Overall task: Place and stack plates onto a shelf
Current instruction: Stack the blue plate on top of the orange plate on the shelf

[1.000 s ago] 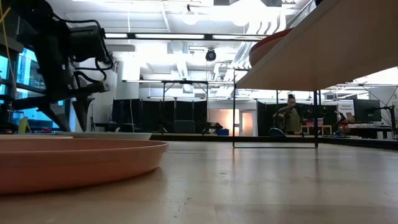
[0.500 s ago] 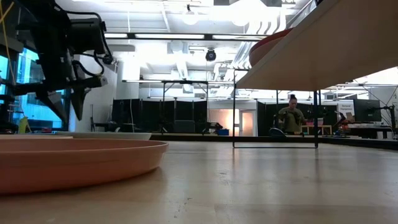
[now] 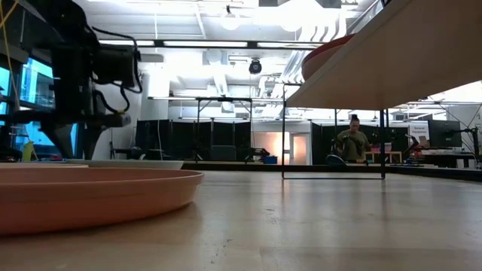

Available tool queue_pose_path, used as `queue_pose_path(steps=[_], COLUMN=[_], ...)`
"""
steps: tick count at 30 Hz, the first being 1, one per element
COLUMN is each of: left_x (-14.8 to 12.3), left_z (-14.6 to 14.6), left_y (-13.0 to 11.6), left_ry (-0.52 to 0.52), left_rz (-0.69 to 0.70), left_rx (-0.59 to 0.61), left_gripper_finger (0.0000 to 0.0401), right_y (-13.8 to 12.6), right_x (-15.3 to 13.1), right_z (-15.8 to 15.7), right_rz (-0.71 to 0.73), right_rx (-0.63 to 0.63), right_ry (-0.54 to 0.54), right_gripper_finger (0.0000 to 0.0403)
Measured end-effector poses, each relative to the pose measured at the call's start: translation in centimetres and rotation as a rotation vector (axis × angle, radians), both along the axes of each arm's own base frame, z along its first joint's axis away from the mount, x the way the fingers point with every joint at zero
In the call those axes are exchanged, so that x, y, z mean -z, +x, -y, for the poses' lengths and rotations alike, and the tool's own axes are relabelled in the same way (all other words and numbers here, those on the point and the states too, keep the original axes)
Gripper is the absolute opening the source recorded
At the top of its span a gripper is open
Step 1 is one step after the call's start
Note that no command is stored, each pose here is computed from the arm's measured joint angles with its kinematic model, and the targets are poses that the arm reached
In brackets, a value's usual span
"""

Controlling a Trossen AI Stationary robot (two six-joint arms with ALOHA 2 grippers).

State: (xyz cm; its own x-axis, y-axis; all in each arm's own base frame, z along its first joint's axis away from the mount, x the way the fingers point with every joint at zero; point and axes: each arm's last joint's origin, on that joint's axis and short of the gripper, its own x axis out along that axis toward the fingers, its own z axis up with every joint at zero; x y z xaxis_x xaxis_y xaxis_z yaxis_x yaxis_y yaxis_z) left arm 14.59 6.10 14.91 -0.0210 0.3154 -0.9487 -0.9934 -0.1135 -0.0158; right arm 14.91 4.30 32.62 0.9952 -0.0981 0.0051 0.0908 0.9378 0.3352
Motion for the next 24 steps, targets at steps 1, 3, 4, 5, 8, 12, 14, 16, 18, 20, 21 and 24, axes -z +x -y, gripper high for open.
queue_pose_path(steps=[1, 3, 4, 5, 8, 12, 14, 16, 18, 20, 21, 24], left_x=[0.2, 0.5, 0.6, 0.7, 0.7, 0.7, 0.7, 0.7, 0.7, 0.7, 0.6, 0.5], left_z=[0.0, -0.1, -0.1, -0.2, -0.4, -0.4, -0.4, -0.4, -0.4, -0.4, -0.5, -0.5], left_y=[0.2, 0.5, 0.7, 0.9, 1.4, 1.6, 1.7, 1.7, 1.7, 1.7, 1.7, 1.7], left_ry=[-0.014, -0.029, -0.033, -0.031, -0.017, -0.015, -0.022, -0.024, -0.023, -0.016, -0.008, 0.013], left_rz=[0.003, 0.007, 0.014, 0.026, 0.077, 0.108, 0.116, 0.113, 0.108, 0.102, 0.099, 0.111], left_rx=[0.002, 0.009, 0.011, 0.010, 0.007, 0.009, 0.011, 0.024, 0.037, 0.047, 0.048, 0.046], left_gripper_finger=[0.0145, 0.0145, 0.0145, 0.0145, 0.0145, 0.0140, 0.0129, 0.0111, 0.0086, 0.0056, 0.0039, 0.0008], right_y=[0.0, 0.0, 0.0, 0.0, 0.0, 0.0, 0.0, 0.0, 0.0, 0.0, 0.0, 0.0], right_x=[0.0, 0.0, 0.0, 0.0, 0.0, 0.0, 0.0, 0.0, 0.0, 0.0, 0.0, 0.0], right_z=[0.0, 0.0, 0.0, 0.0, 0.0, 0.0, 0.0, 0.0, 0.0, 0.0, 0.0, 0.0], right_rz=[-0.001, 0.000, 0.000, 0.000, 0.000, -0.002, -0.004, -0.004, -0.004, -0.004, -0.004, -0.002], right_rx=[0.000, 0.000, 0.000, 0.000, 0.000, 0.000, -0.001, -0.001, -0.001, -0.001, -0.001, -0.001], right_ry=[0.000, 0.003, 0.003, 0.003, 0.003, 0.002, 0.002, 0.001, 0.001, 0.001, 0.002, 0.020], right_gripper_finger=[0.0000, 0.0000, 0.0000, 0.0000, 0.0000, 0.0000, 0.0000, 0.0000, 0.0000, 0.0000, 0.0000, 0.0000])
